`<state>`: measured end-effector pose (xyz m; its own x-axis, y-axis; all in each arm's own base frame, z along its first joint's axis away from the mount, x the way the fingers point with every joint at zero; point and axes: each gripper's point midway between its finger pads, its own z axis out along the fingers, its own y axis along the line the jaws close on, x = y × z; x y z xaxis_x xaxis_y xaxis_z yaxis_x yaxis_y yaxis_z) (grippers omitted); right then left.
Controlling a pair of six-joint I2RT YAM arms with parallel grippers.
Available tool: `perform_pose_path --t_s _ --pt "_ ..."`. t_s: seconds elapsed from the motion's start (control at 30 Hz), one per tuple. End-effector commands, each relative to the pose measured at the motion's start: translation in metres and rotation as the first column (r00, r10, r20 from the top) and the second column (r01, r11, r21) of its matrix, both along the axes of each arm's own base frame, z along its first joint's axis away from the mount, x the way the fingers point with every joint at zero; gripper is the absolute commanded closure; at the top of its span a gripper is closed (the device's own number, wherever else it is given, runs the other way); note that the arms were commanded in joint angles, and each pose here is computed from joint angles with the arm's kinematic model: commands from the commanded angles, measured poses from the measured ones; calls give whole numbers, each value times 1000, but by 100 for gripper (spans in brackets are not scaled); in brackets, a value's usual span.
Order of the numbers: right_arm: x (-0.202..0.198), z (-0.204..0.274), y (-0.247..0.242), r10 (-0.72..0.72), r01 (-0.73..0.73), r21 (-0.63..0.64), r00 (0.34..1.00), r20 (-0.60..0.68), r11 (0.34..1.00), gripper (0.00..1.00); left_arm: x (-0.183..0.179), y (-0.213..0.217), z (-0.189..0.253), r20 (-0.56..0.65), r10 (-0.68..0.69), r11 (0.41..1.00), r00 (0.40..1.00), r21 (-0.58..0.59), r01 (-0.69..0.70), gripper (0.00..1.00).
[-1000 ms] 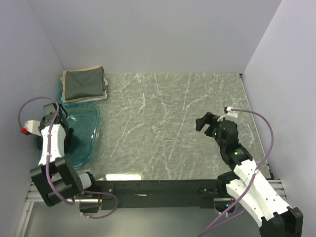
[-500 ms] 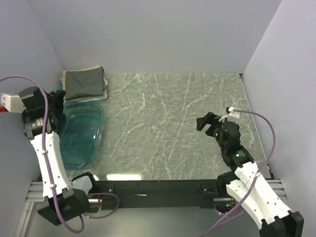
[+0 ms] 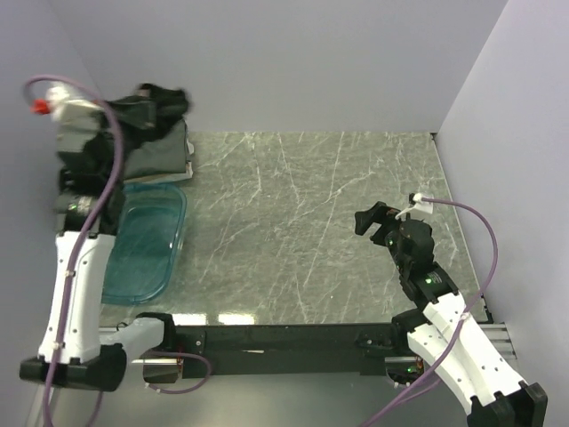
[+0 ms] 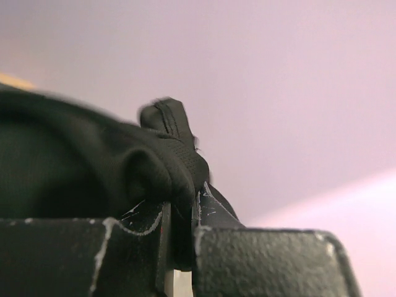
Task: Fold and stack the t-shirts
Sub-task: Move the tshirt to the center of the board
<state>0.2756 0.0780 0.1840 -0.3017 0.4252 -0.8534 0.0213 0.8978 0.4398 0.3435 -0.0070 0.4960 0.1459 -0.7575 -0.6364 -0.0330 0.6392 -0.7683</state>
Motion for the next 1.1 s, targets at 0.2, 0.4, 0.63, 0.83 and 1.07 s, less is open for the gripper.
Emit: perform_pose_path --t_s 0.2,0.4,0.63,0.83,1.07 --pt "1 17 -15 -78 77 8 994 74 997 0 -4 -216 -45 -87 -669 711 738 216 669 99" --pt "2 13 -13 -71 71 3 995 64 997 0 -16 -286 -101 -192 -764 587 617 193 786 98" --pt "6 15 -15 -90 90 6 994 57 996 0 -37 -371 -114 -212 -909 331 359 157 931 99" --pt "-2 15 -40 -220 220 7 973 65 976 0 -48 -416 -118 -235 -945 194 227 156 969 99" --pt "-11 20 -50 -268 264 52 956 122 963 0 -11 -399 -176 -414 -816 377 404 150 914 99"
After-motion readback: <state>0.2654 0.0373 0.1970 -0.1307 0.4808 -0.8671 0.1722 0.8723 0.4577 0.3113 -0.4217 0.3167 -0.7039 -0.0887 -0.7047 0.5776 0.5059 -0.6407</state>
